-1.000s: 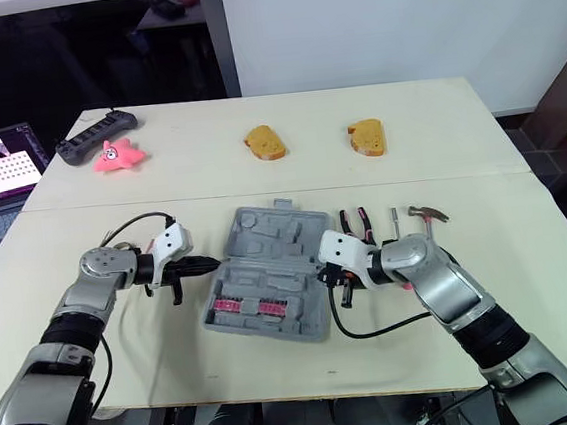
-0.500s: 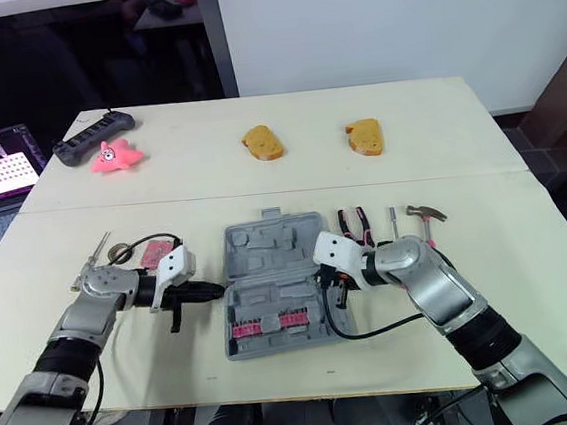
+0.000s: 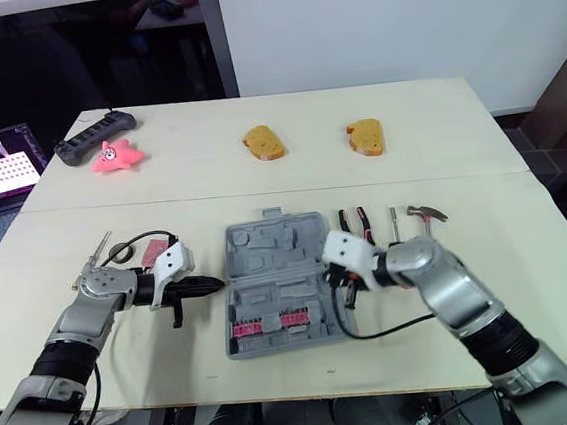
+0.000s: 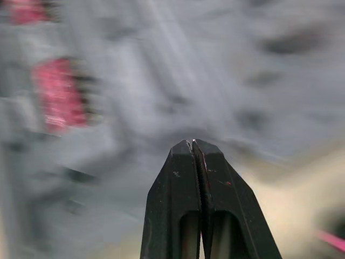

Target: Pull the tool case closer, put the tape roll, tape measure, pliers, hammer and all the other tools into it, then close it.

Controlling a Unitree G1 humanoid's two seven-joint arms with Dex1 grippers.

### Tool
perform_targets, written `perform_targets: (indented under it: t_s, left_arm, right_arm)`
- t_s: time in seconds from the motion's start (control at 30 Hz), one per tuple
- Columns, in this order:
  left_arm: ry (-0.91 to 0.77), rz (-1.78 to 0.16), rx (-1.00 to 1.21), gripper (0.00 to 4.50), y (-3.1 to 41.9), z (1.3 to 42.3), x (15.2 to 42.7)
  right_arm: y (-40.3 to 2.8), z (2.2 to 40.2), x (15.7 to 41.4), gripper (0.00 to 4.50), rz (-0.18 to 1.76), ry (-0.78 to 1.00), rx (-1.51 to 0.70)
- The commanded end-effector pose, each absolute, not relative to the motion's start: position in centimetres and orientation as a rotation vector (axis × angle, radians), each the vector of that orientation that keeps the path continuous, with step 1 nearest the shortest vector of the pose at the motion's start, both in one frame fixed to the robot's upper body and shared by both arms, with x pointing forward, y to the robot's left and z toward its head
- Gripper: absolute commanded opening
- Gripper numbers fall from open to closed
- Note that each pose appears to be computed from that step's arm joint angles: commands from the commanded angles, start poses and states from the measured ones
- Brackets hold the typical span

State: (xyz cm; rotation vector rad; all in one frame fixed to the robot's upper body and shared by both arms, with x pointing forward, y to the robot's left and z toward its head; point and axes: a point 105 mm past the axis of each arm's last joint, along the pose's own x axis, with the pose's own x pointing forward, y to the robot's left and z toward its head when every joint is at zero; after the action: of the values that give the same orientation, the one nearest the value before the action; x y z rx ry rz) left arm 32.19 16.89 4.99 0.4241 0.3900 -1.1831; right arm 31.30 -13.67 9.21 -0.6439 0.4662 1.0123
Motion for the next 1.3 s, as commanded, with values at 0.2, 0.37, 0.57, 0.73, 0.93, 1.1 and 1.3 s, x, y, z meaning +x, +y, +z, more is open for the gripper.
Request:
perform_targets:
  t_s: [0.2,0.37,0.57,0.73,0.93,1.1,1.3]
  left_arm:
    - [0.325,-1.159,0.418,0.00,16.1,6.6,33.1]
    - [0.336,-1.161,0.405,0.00,15.8,6.5,33.3]
    - [0.342,-1.182,0.396,0.00,14.6,5.9,33.1]
    - [0.355,-1.198,0.386,0.00,14.3,5.6,32.6]
    - [0.349,-1.191,0.384,0.00,14.1,5.7,32.7]
    - [0.352,-1.180,0.396,0.00,15.0,6.0,32.5]
    - [0.384,-1.188,0.401,0.00,15.9,5.9,30.3]
  right_arm:
    - [-15.6,8.6,34.0,0.08,1.009,0.468,-0.768]
    - [-14.7,7.5,34.5,0.08,1.064,0.469,-0.793]
    - [-12.8,7.0,33.6,0.08,1.148,0.454,-0.766]
    - [-12.2,7.2,33.0,0.08,1.165,0.444,-0.746]
    - [-11.8,7.1,32.7,0.08,1.162,0.441,-0.733]
    - [-11.5,6.8,32.4,0.08,1.169,0.444,-0.725]
    - [-11.0,6.3,30.3,0.08,1.195,0.458,-0.676]
